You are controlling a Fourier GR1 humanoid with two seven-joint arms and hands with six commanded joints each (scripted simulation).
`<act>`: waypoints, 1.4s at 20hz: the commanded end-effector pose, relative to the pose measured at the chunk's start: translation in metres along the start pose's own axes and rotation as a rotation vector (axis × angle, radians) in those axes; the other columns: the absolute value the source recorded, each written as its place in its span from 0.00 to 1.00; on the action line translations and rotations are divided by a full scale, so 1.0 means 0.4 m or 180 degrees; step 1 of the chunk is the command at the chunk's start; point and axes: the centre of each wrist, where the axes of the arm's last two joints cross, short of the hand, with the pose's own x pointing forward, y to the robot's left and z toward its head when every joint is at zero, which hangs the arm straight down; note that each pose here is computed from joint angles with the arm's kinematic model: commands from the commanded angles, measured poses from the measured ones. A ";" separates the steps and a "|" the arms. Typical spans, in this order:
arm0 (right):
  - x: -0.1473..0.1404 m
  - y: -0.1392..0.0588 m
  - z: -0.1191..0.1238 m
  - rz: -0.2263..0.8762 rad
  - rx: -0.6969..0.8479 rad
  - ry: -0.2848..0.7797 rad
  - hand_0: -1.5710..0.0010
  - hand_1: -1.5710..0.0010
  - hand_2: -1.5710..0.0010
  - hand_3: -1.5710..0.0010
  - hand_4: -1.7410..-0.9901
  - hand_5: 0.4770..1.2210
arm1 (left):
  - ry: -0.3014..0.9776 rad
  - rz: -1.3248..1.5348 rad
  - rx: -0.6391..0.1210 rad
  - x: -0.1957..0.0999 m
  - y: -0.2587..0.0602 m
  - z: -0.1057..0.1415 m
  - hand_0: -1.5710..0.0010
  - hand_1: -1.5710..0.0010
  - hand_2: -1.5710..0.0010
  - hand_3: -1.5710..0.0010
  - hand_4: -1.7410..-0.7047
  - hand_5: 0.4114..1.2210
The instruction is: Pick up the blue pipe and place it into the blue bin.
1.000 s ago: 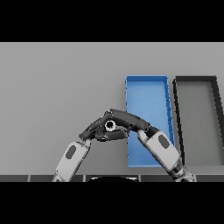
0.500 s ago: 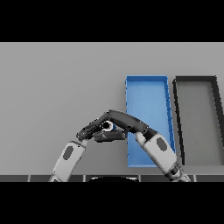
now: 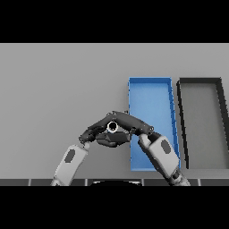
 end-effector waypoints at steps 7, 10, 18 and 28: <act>0.165 -0.100 -0.046 -0.0328 -0.0046 -0.0269 0.00 0.00 0.00 0.00 0.00 1.00 | 0.0027 0.0015 -0.0025 -0.007 -0.006 0.005 1.00 1.00 1.00 1.00 0.81 0.04; 0.253 -0.172 -0.048 -0.0257 -0.0217 -0.0563 0.00 0.00 0.00 0.00 0.00 1.00 | 0.0048 0.0038 -0.0034 0.000 -0.010 0.002 1.00 1.00 1.00 1.00 0.81 0.03; 0.290 -0.383 0.030 0.0043 -0.1484 -0.0219 0.00 0.00 0.00 0.00 0.00 1.00 | 0.0048 -0.0027 0.0000 0.002 0.008 0.015 1.00 1.00 1.00 1.00 0.82 0.00; 0.055 -0.401 0.233 -0.0330 -0.2194 0.0720 0.00 0.00 0.00 0.00 0.00 1.00 | 0.0053 -0.0035 -0.0008 -0.003 -0.001 0.026 1.00 1.00 1.00 1.00 0.84 0.01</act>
